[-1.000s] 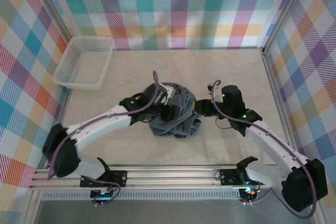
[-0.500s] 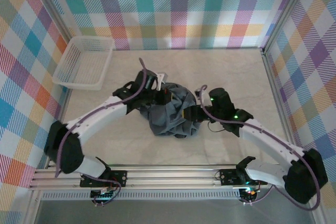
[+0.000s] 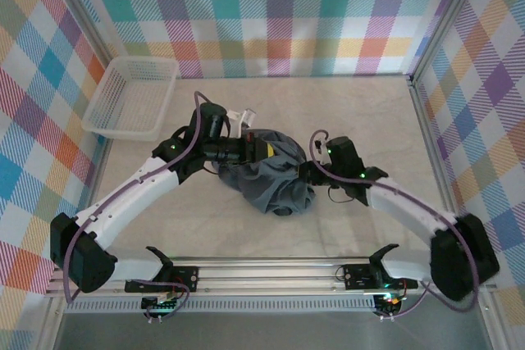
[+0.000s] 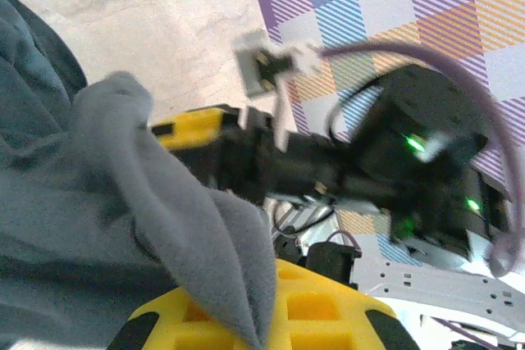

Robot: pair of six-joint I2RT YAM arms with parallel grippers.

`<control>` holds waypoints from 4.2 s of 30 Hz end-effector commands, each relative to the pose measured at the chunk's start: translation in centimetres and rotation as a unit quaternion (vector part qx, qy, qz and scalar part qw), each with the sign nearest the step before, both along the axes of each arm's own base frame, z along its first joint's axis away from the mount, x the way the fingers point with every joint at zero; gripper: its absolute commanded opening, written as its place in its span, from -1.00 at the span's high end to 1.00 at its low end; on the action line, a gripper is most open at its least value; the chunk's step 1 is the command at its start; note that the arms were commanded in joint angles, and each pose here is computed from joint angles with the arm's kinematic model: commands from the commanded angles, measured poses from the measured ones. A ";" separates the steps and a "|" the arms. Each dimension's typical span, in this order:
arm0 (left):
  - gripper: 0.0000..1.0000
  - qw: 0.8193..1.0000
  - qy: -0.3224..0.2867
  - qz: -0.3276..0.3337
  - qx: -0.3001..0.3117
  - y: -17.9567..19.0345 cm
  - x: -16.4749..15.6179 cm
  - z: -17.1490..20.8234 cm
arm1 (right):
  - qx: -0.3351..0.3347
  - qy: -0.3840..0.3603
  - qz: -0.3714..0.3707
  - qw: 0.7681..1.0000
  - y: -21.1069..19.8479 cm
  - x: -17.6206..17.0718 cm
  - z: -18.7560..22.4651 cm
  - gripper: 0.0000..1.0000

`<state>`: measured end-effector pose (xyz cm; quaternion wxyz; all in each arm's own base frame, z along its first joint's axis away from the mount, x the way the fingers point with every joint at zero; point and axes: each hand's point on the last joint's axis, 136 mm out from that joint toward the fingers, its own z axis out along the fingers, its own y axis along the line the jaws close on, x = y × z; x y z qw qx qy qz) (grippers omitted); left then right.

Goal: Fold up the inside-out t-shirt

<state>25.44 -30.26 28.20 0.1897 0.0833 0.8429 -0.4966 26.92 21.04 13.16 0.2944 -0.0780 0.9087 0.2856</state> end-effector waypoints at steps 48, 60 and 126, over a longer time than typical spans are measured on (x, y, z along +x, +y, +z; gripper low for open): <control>-0.05 0.921 -0.277 0.030 0.271 3.1 2.7 -10.5 | 0.296 -0.057 0.297 0.906 9.7 -4.8 14.6 1.00; 1.00 0.913 -0.227 0.132 0.312 4.9 8.5 -13.0 | 0.288 -0.023 0.196 0.937 7.0 -1.6 12.8 1.00; -0.48 0.889 -0.354 0.080 0.279 7.1 2.9 -7.4 | 0.350 -0.005 0.341 0.873 8.1 -6.0 16.0 1.00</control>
